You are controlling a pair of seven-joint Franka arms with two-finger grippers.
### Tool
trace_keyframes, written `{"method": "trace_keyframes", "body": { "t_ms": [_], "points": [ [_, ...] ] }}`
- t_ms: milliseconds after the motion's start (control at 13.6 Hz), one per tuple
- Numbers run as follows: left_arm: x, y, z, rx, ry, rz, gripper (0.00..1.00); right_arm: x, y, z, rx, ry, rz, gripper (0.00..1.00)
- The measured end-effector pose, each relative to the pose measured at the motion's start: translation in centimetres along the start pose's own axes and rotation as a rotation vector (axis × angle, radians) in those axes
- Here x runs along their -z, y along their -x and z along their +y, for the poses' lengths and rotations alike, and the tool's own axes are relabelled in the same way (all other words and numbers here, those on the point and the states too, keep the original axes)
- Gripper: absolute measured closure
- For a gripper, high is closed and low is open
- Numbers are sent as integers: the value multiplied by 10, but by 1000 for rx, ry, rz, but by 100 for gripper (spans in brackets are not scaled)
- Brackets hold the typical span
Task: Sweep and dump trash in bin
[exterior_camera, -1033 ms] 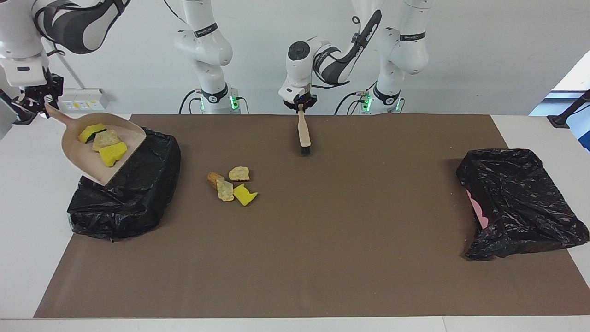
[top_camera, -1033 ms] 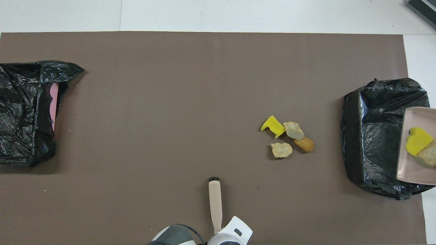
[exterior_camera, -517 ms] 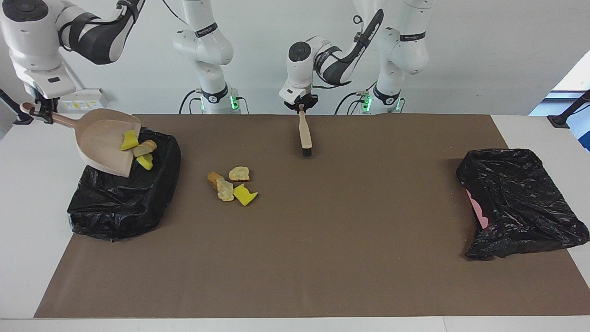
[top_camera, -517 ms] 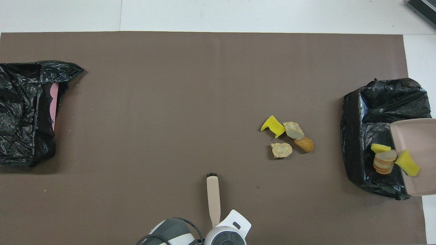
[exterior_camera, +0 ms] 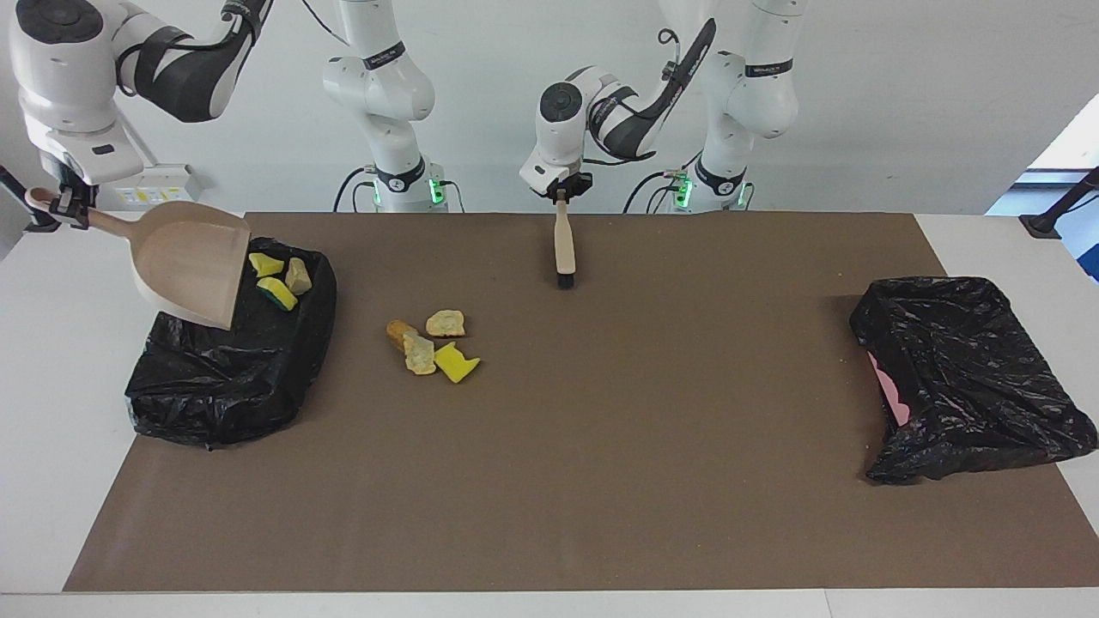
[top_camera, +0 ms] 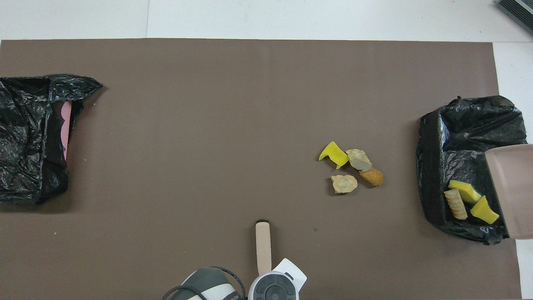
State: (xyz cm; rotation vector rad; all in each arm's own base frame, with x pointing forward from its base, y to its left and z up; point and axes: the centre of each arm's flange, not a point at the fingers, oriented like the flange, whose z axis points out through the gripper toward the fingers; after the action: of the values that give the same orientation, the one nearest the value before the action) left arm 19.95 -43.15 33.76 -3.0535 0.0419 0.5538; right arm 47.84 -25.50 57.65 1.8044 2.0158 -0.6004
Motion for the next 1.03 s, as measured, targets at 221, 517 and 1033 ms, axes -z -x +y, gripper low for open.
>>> {"method": "trace_keyframes", "body": {
  "t_ms": [221,517,1033],
  "points": [
    [1,-4,-4,0,-2,-10,58,23,24,-9,-48,19,-23,67],
    [8,-7,-3,-1,9,-4,15,72,36,-31,-220,17,12,67],
    [140,-82,-28,-62,32,242,0,145,-106,19,-749,-39,192,67]
  ]
}}
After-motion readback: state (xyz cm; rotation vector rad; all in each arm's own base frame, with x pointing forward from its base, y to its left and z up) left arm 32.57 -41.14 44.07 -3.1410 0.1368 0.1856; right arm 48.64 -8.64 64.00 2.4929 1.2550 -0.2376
